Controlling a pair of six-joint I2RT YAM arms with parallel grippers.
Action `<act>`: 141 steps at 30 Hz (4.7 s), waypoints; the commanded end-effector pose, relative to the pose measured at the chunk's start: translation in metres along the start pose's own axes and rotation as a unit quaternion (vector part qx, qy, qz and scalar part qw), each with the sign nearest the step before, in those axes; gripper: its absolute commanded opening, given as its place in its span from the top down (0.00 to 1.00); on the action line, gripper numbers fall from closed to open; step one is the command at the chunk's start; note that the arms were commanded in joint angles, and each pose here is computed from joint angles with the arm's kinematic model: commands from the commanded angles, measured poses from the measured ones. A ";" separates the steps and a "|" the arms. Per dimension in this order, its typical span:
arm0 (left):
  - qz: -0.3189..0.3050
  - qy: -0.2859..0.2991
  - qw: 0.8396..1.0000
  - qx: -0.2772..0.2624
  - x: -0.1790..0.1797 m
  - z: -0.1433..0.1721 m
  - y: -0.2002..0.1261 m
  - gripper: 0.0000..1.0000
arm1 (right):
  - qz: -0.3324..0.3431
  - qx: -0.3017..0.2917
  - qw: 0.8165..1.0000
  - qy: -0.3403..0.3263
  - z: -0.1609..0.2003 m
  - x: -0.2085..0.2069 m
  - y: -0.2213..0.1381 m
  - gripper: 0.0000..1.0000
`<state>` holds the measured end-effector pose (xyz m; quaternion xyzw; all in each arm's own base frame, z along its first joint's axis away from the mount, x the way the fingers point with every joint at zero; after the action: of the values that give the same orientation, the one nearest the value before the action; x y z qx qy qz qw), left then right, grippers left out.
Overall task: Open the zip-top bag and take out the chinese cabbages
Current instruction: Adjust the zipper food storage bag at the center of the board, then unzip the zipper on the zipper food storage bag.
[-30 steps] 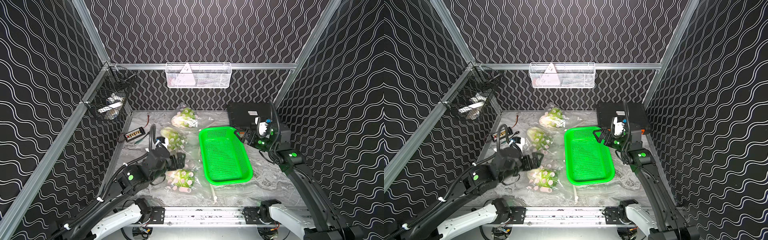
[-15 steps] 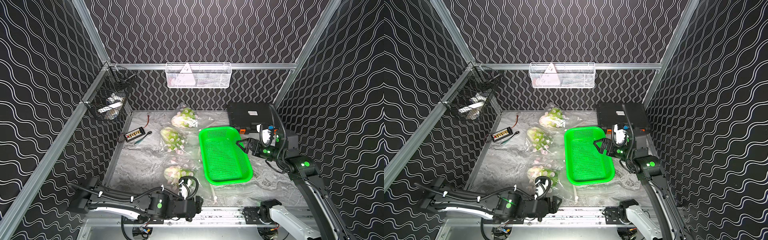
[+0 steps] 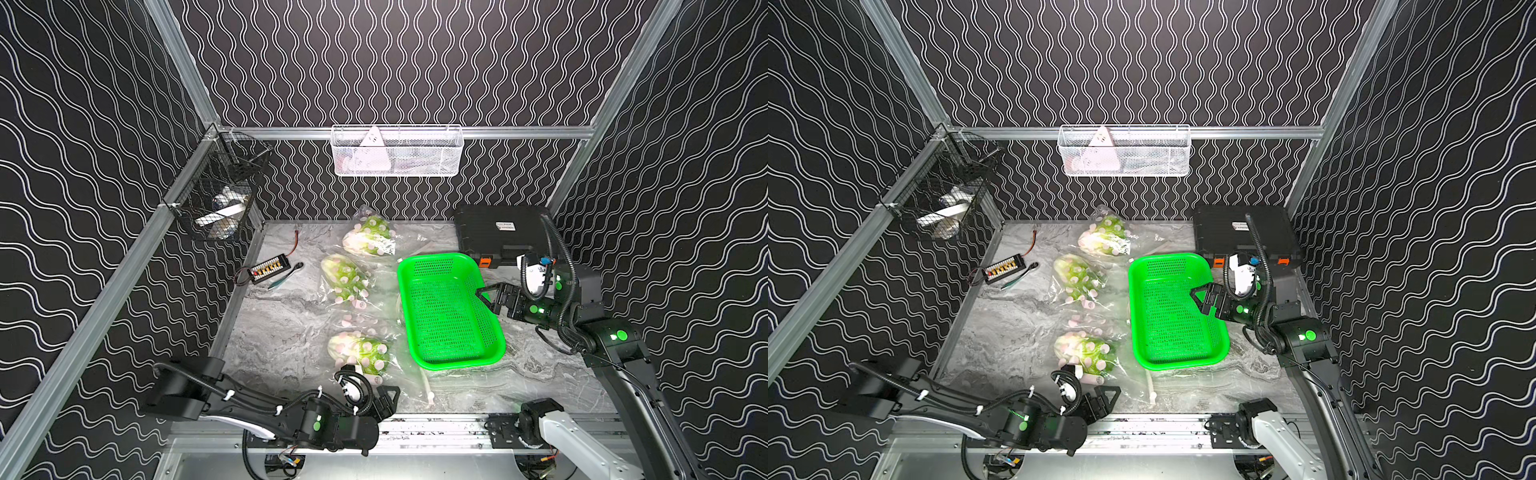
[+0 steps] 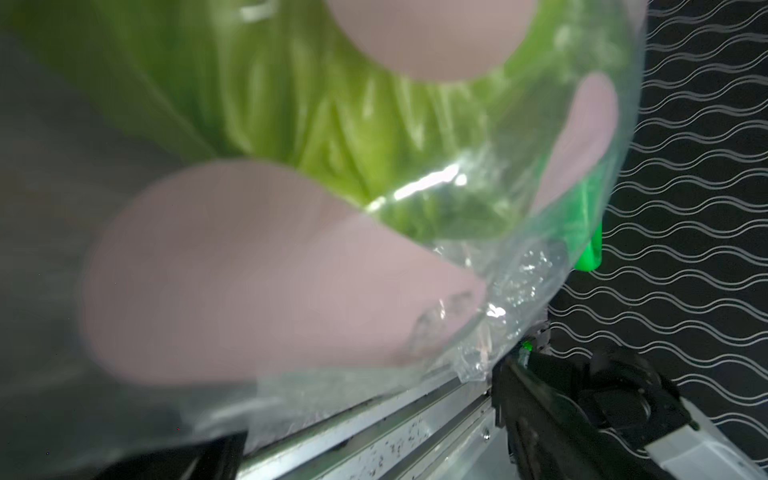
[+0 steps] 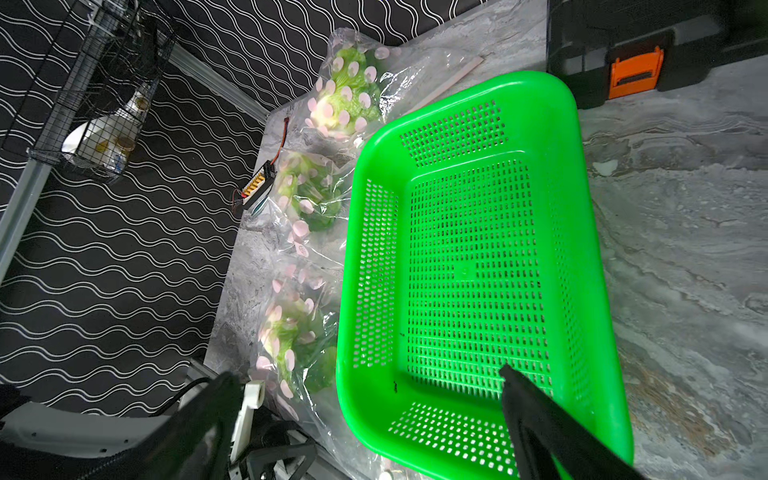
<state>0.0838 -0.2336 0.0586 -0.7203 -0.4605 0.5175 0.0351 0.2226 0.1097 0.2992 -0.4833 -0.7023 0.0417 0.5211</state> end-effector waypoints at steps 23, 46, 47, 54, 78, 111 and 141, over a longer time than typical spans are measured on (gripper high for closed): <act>0.001 -0.093 0.995 -0.036 -0.001 -0.046 0.037 1.00 | 0.019 0.039 0.997 -0.068 0.022 0.000 0.026 0.04; -0.142 0.154 0.976 0.065 -0.033 -0.204 -0.042 1.00 | -0.355 -0.131 0.787 -0.487 0.146 0.105 0.094 0.10; -0.132 0.153 0.977 0.066 -0.036 -0.206 -0.042 1.00 | -0.365 -0.131 0.784 -0.485 0.151 0.110 0.095 0.11; -0.100 0.157 0.980 0.068 -0.048 -0.209 -0.050 1.00 | -0.426 -0.130 0.787 -0.428 0.158 0.134 0.106 0.19; -0.087 0.144 0.983 0.072 -0.051 -0.207 -0.053 1.00 | -0.449 -0.093 0.783 -0.419 0.182 0.139 0.099 0.39; -0.074 0.331 0.939 0.048 -0.094 -0.238 -0.111 0.01 | -0.418 -0.106 0.780 -0.454 0.196 0.135 0.114 1.00; 0.166 0.777 0.599 0.102 -0.147 -0.190 -0.148 0.59 | -0.448 -0.047 0.760 -0.469 0.207 0.136 0.093 1.00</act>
<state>0.1326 -0.1593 0.3213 -0.8954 -0.0964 -0.1610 0.4039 0.1263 0.3488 0.2436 -0.0667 -0.9959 -0.0070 0.0604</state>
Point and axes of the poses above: each gripper's point midway between its finger pads, its own y axis out along the fingers, its own x axis along the line the jaws close on, z = x × y, the point moved 2 cm from there along -y, back along the fingers, and after that the axes turned 14 degrees about y, right-handed, at the moved point
